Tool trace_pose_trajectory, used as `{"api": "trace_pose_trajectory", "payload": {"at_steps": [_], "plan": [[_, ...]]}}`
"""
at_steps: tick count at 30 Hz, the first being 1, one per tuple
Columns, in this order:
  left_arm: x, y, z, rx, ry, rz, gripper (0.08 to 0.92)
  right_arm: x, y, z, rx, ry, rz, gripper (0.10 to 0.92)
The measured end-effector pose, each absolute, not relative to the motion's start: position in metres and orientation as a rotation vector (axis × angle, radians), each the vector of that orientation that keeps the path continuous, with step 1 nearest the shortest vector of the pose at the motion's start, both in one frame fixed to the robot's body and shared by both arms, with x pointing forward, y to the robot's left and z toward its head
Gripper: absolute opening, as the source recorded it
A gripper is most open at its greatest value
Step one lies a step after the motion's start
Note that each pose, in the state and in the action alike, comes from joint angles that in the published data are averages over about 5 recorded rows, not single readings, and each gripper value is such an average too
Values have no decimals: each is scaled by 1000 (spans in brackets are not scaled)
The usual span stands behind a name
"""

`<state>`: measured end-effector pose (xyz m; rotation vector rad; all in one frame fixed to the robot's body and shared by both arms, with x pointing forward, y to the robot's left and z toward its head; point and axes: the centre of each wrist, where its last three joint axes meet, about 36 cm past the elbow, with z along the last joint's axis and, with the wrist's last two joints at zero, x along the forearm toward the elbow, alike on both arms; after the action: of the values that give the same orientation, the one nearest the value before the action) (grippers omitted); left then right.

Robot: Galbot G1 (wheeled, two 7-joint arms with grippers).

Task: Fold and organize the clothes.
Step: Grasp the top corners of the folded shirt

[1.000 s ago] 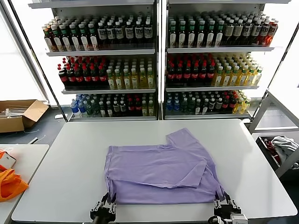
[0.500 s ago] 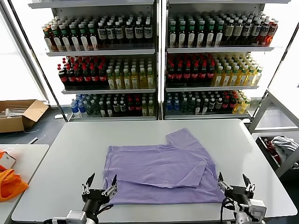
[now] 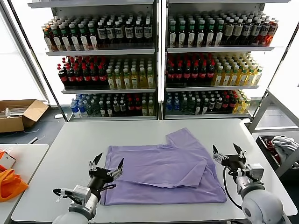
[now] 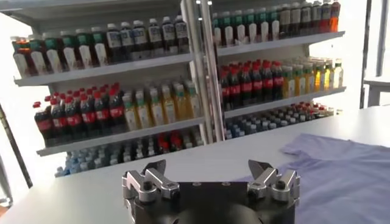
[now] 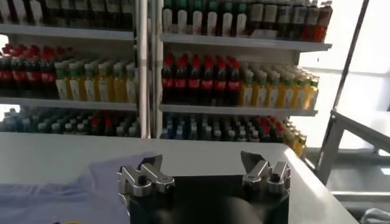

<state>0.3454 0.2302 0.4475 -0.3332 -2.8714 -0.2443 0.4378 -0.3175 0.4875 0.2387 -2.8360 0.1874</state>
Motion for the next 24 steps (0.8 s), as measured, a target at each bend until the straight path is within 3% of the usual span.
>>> {"api": "trace_pose_trajectory", "payload": {"at_steps": [13,24], "plan": [[437,238,423,-297,-2799,-241,823,551,-308,489,326,-2771,278,823],[491,247,405,-211,-2687,-276,823,596,-284,464,326,-2674,325,823]]}}
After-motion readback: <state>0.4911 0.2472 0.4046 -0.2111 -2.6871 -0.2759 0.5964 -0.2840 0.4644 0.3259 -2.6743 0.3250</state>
